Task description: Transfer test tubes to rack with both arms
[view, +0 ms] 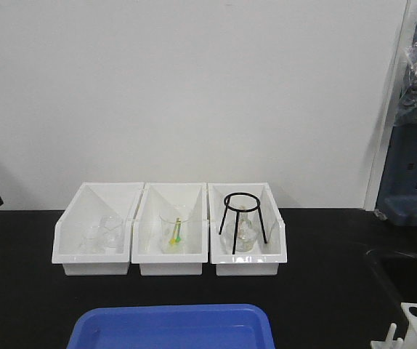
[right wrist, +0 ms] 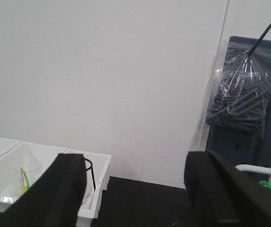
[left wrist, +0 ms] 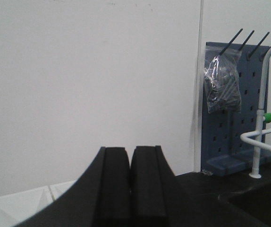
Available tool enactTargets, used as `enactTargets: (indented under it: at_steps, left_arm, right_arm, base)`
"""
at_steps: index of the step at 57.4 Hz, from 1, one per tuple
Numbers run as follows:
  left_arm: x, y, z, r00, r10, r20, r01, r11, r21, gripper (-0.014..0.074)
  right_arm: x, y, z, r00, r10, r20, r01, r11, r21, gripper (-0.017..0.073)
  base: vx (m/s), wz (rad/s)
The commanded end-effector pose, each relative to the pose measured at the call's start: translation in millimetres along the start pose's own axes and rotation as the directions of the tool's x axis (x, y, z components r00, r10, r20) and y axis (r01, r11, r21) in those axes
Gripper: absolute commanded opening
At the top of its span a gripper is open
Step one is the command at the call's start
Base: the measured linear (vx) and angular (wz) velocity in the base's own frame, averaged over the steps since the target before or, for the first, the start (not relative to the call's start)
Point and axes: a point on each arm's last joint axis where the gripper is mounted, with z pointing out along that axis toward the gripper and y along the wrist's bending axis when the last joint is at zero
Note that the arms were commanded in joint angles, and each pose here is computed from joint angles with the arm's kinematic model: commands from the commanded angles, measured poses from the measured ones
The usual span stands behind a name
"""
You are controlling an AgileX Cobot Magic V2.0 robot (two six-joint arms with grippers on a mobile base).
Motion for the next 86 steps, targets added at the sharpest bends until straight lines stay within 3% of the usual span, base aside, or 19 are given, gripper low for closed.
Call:
enactTargets:
  at_steps: [1, 6, 14, 25, 31, 38, 50, 56, 68, 86]
  left_arm:
    - [-17.6, -2.4, -3.5, 0.994, 0.058, 0.090, -0.060, 0.998, 0.012, 0.0075]
    - [-12.8, -1.4, -9.8, 0.992, 0.100, 0.078, -0.100, 0.995, -0.006, 0.0075]
    - [10.5, 7.4, -34.8, 0.999, 0.050, 0.020, -0.047, 0.994, -0.095, 0.0036]
    - [52.1, 17.3, -75.7, 0.996, 0.086, -0.015, -0.087, 0.972, -0.220, -0.0006]
    - [73.0, 20.0, -96.9, 0.995, 0.095, -0.011, -0.094, 0.952, -0.291, -0.0006]
    - [93.5, 23.4, -116.8, 0.999, 0.049, 0.021, -0.037, 0.921, -0.388, -0.0006]
    - [127.4, 24.6, -139.5, 0.996, 0.072, 0.048, -0.039, 0.871, -0.490, -0.0006]
    - [133.1, 24.2, -144.7, 0.999, 0.044, -0.009, -0.042, 0.855, -0.517, -0.0006]
    - [143.9, 26.1, -144.7, 0.994, -0.019, -0.111, -0.043, 0.848, -0.528, -0.0006]
    - [145.9, 26.2, -145.1, 0.991, -0.031, -0.130, -0.043, 0.847, -0.530, -0.0006]
  right_arm:
    - [-16.5, -3.9, -1.6, 0.995, -0.017, 0.098, 0.014, 0.999, 0.032, 0.0512]
    - [-16.6, -3.9, -1.6, 0.995, -0.017, 0.099, 0.014, 0.999, 0.032, 0.0512]
    - [-16.6, -3.9, -1.6, 0.995, -0.017, 0.099, 0.014, 0.999, 0.032, 0.0512]
    - [-16.6, -3.9, -1.6, 0.995, -0.017, 0.099, 0.014, 0.999, 0.032, 0.0512]
    - [-16.6, -3.9, -1.6, 0.995, -0.017, 0.099, 0.014, 0.999, 0.032, 0.0512]
    - [-16.6, -3.9, -1.6, 0.995, -0.017, 0.099, 0.014, 0.999, 0.032, 0.0512]
    - [-16.6, -3.9, -1.6, 0.995, -0.013, 0.099, 0.010, 0.999, 0.032, 0.0512]
    - [-16.6, -3.9, -1.6, 0.995, -0.013, 0.099, 0.010, 0.999, 0.032, 0.0512]
    - [-16.2, -3.8, -1.6, 0.995, -0.013, 0.095, 0.011, 0.999, 0.031, 0.0512]
    - [-16.2, -3.8, -1.6, 0.995, -0.013, 0.095, 0.011, 0.999, 0.031, 0.0512]
  base:
    - [0.00, 0.00]
    - [0.00, 0.00]
    - [0.00, 0.00]
    - [0.00, 0.00]
    - [0.00, 0.00]
    - [0.00, 0.00]
    - [0.00, 0.00]
    - [0.00, 0.00]
    - [0.00, 0.00]
    - [0.00, 0.00]
